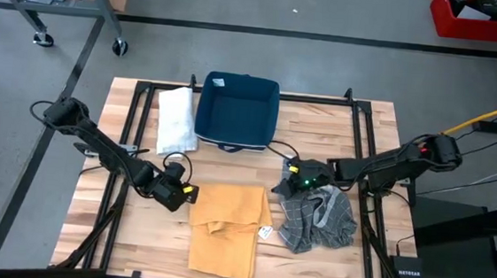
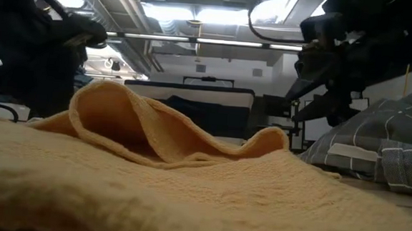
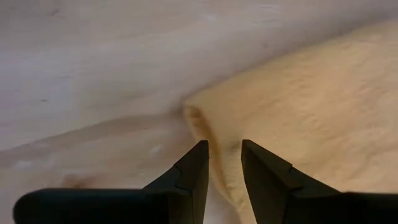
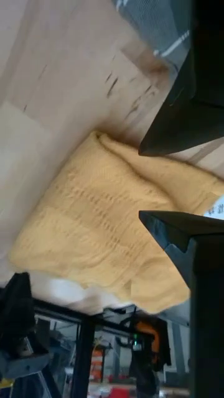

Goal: Fold towel
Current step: Fold the yellow towel

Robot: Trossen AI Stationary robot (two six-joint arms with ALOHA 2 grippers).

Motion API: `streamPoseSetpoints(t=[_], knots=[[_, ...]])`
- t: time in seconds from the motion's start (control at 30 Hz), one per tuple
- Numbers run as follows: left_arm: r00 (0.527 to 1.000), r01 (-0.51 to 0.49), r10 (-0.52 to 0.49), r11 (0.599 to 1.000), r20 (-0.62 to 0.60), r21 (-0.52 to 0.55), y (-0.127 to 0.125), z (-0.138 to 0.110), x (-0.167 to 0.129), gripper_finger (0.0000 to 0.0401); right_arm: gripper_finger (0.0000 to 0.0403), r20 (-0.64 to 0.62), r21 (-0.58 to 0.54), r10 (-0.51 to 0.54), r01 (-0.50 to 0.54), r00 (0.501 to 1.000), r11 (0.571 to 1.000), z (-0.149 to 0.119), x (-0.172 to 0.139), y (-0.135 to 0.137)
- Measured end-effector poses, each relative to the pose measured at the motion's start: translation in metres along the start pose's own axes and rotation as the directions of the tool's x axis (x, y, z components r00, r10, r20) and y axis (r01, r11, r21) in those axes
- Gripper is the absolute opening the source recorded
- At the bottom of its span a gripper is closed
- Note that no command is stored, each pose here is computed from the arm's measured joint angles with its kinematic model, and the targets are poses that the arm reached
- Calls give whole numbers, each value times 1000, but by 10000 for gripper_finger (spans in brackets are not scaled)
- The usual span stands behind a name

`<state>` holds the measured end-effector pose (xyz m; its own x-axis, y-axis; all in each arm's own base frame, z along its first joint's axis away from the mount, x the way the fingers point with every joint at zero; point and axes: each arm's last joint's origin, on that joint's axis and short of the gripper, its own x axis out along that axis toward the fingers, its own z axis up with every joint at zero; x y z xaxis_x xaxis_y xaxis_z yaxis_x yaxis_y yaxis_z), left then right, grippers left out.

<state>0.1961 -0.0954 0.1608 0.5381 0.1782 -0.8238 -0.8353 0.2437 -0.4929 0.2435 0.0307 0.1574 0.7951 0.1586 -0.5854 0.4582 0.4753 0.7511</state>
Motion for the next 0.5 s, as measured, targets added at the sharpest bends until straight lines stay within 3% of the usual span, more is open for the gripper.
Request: streamPoseSetpoints(t=[0.23,0.5], knots=[[1000,-10,10,1000,3,-12,4,1,2,88,159,-35,-11,-77,76,996,997,-2,12,-6],[1000,-12,12,1000,12,-15,3,4,4,88,159,-70,64,-152,157,986,986,-7,24,-18]])
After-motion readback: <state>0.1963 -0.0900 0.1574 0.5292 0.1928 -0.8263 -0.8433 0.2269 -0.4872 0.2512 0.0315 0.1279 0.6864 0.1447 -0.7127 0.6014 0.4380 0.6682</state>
